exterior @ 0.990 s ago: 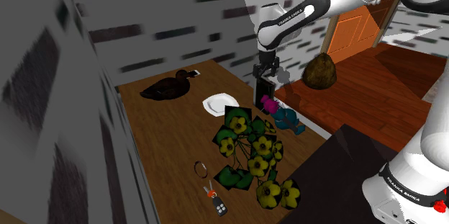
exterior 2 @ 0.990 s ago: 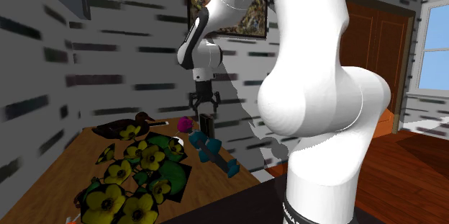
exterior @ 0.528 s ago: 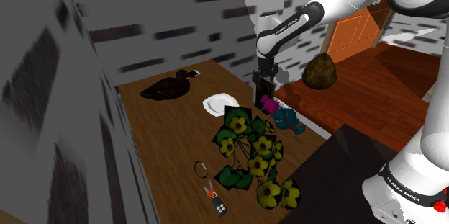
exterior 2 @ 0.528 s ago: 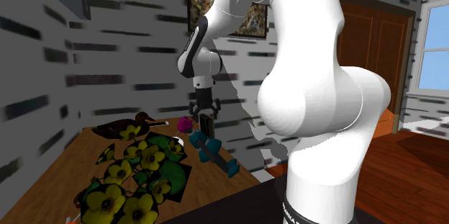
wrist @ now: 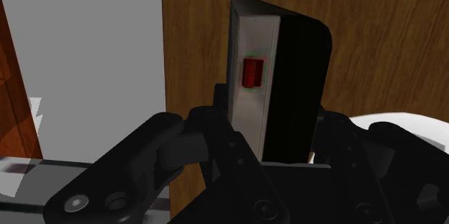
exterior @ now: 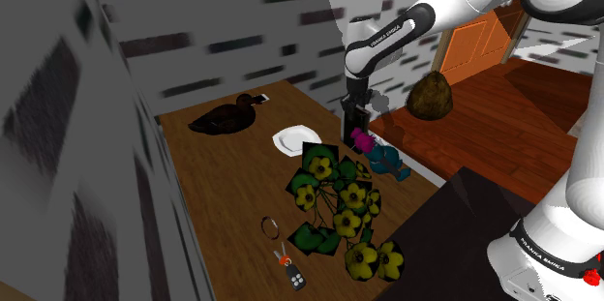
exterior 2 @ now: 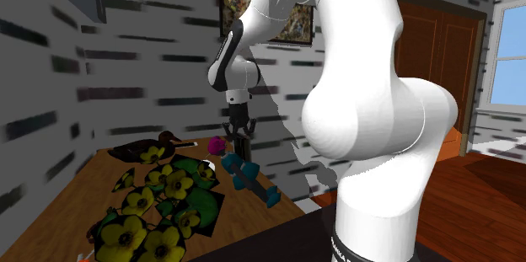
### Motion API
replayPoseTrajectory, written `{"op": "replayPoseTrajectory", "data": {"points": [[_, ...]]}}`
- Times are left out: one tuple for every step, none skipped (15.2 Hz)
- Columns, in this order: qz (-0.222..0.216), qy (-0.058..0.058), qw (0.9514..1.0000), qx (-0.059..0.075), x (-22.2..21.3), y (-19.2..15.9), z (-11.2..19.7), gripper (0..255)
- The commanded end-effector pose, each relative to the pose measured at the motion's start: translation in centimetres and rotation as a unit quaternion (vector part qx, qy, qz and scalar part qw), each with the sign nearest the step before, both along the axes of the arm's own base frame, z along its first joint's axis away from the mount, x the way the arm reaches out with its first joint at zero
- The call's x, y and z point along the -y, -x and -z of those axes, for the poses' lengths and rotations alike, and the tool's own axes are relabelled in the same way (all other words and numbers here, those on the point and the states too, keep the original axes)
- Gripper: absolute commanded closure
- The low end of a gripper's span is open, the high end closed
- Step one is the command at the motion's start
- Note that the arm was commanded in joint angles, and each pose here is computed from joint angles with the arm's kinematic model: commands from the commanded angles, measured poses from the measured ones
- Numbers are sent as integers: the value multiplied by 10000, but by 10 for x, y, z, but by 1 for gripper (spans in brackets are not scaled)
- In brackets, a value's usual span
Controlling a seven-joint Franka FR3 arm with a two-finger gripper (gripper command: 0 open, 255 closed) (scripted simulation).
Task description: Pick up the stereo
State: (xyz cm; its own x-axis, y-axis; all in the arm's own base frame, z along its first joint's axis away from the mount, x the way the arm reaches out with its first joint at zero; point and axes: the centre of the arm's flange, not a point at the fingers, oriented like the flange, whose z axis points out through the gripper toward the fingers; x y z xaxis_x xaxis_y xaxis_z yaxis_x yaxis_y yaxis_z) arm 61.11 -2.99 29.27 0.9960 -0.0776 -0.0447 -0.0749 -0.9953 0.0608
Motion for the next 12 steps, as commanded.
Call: {"op": "replayPoseTrajectory", "data": {"points": [[4,2,10000,-6,1,0,1,255],[4,2,10000,-6,1,0,1,255],[4,2,10000,-6,1,0,-4,255],[4,2,10000,-6,1,0,-9,255],[4,2,10000,-6,1,0,-15,255],[4,2,10000,-6,1,0,-20,255],[4,2,10000,-6,1,0,-25,255],[4,2,10000,-6,1,0,-30,255],[4,2,10000,-6,1,0,-36,255],[4,2,10000,-6,1,0,-41,255],[4,2,10000,-6,1,0,-46,255],[4,2,10000,-6,1,0,-52,255]]}}
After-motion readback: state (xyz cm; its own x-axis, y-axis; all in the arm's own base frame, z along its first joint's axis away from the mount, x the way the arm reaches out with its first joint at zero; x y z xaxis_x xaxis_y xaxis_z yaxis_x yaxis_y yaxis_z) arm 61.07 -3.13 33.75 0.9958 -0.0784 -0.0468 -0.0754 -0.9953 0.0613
